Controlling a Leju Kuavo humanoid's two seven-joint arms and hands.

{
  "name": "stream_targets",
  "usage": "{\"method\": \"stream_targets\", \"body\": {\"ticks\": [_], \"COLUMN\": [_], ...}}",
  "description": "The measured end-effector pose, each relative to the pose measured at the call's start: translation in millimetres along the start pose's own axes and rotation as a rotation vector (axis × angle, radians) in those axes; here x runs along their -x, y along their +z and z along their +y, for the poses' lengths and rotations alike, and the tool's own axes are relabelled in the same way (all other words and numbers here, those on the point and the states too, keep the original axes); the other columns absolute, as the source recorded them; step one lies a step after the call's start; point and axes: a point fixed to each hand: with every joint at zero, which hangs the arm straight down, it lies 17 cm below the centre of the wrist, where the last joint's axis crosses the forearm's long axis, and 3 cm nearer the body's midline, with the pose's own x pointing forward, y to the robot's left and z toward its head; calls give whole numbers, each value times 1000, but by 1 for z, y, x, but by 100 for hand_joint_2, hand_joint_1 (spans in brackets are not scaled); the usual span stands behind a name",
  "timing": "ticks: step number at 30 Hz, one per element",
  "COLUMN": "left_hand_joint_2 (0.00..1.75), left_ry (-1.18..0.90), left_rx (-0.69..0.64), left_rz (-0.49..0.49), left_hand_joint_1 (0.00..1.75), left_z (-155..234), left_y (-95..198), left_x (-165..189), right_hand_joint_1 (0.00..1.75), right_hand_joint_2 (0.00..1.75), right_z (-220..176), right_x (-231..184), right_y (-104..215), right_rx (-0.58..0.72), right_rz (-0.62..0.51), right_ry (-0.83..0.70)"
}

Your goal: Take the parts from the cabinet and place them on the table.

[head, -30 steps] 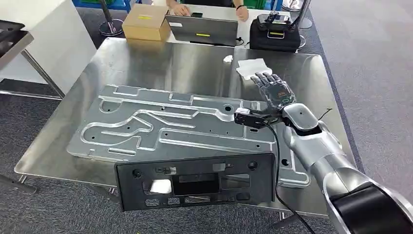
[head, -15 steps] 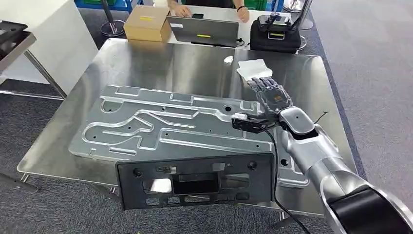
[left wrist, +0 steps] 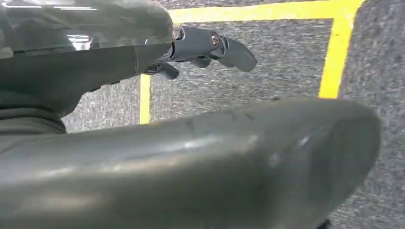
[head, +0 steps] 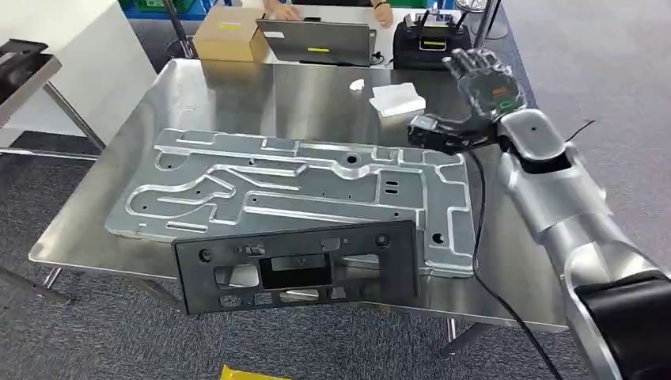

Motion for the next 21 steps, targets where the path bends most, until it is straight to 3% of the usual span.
{"method": "stream_targets", "body": {"ticks": [6,11,21], "left_hand_joint_2": [0,0,0], "left_ry": [-7,-15,-7], "left_rx": [14,36,54], "left_rz": [-6,-11,-36], "left_hand_joint_1": [0,0,0], "left_z": [0,-6,-12], "left_y": [-1,0,0], "left_x": [-3,-6,-14], "right_hand_joint_1": [0,0,0], "right_hand_joint_2": [0,0,0], "right_z": [-87,-102,-87], "right_x": [37,48,32], "right_y": [-24,-24,-17], "right_rx": [102,118,116], "right_rz": [36,29,-34], "right_ry": [60,89,80]}}
